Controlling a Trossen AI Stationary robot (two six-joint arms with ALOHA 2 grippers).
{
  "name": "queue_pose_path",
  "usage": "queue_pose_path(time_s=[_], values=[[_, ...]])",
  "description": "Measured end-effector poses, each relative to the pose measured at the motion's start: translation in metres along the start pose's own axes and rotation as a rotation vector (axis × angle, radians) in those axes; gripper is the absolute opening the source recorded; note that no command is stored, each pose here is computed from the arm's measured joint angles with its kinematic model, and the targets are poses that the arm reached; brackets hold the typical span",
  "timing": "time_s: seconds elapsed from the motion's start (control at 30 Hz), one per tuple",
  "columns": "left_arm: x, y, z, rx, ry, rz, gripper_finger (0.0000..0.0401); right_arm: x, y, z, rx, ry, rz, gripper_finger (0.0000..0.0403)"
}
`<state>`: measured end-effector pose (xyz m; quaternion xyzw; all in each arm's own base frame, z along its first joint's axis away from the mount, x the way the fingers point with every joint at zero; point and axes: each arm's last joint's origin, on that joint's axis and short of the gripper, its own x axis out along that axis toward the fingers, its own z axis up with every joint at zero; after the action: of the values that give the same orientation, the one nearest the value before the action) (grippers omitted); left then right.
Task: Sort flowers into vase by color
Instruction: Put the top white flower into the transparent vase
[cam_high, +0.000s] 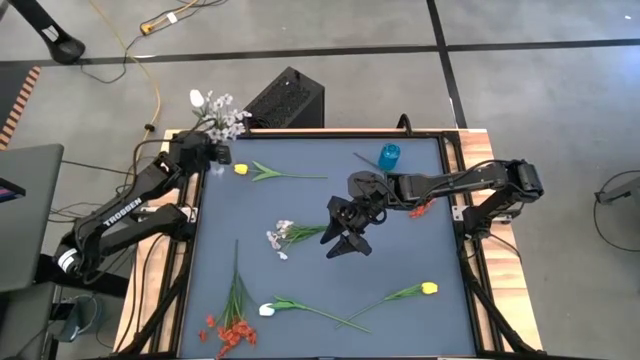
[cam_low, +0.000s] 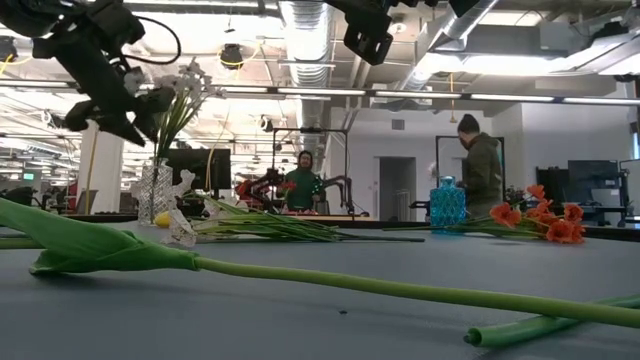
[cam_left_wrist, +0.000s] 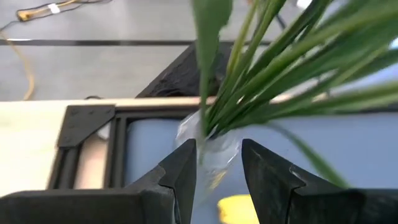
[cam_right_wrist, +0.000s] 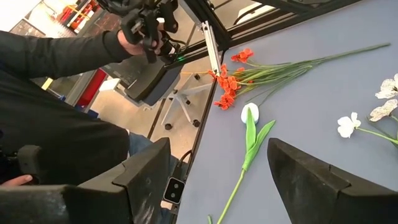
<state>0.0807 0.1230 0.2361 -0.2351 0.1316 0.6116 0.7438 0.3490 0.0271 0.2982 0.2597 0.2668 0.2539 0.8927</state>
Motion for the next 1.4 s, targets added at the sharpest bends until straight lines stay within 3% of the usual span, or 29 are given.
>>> queue_pose_path(time_s=[0.23,0.4,1.03,1.4], values=[[-0.004,-0.001,0.006,-0.077,-0.060,-0.029,0.0116,0.000,0.000,0.000,0.003,0.004,-0.002,0.0296],[-0.009,0.000,0.005,-0.081,-0.050,-0.080,0.0116,-0.001,-0.002,0.000,-0.001,0.001,-0.004,0.0296],[-0.025,0.002,0.007,-0.266,-0.057,-0.217,0.0116,-0.003,-0.003,0.002,-0.021,-0.004,0.002,0.0296],[-0.025,0.002,0.007,-0.248,-0.061,-0.197,0.0116,-0.003,-0.003,0.002,-0.024,0.000,0.010,0.0296]])
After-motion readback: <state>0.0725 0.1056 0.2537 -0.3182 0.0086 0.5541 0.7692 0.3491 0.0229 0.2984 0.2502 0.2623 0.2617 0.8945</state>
